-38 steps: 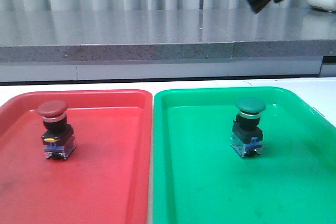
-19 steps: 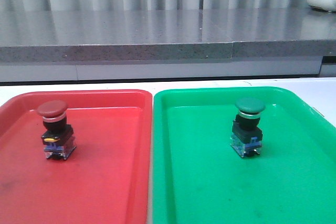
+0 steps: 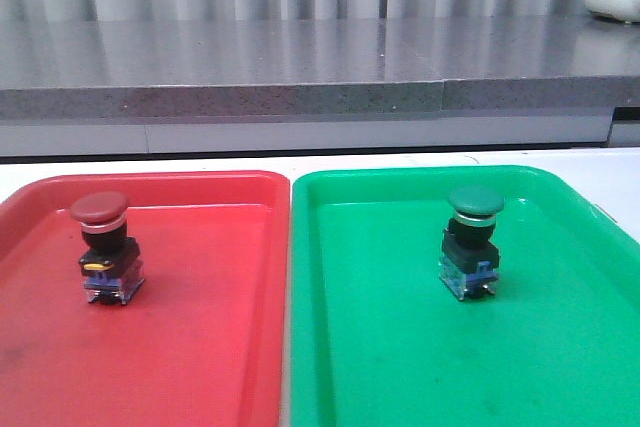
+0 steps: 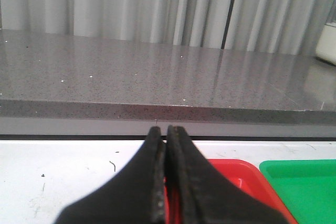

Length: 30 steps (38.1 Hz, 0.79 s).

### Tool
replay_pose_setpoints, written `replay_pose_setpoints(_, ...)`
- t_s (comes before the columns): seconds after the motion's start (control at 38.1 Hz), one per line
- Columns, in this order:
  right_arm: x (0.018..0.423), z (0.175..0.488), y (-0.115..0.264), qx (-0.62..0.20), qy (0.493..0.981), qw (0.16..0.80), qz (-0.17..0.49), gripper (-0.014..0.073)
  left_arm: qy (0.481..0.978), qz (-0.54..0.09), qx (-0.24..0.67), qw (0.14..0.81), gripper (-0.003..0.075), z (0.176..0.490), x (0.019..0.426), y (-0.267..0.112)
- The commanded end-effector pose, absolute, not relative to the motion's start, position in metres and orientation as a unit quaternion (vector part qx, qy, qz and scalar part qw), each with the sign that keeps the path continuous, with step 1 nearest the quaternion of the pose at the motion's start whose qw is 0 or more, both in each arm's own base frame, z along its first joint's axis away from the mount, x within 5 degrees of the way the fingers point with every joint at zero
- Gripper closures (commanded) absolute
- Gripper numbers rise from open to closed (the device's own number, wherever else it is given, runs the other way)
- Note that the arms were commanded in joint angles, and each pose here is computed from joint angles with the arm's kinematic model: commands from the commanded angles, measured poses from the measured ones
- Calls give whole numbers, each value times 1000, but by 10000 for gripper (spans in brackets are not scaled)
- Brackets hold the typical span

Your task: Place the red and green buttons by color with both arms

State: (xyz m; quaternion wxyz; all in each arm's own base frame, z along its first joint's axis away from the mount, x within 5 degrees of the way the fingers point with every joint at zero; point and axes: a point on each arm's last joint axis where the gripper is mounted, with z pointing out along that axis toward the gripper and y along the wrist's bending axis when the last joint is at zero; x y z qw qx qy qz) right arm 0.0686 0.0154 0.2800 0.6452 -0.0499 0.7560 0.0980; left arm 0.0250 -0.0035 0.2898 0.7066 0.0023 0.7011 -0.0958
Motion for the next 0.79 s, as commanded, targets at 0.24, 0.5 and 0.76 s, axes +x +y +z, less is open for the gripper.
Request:
replay_pose_setpoints(0.24, 64, 298, 13, -50, 710, 697, 92, 664, 665, -106, -2, 740, 740, 305, 23, -3)
replay_pose_setpoints(0.5, 64, 298, 13, -50, 710, 697, 92, 664, 665, -106, -2, 740, 740, 305, 23, -3)
replay_pose_setpoints(0.76, 64, 298, 13, -50, 710, 697, 92, 664, 665, -106, -2, 740, 740, 305, 23, -3)
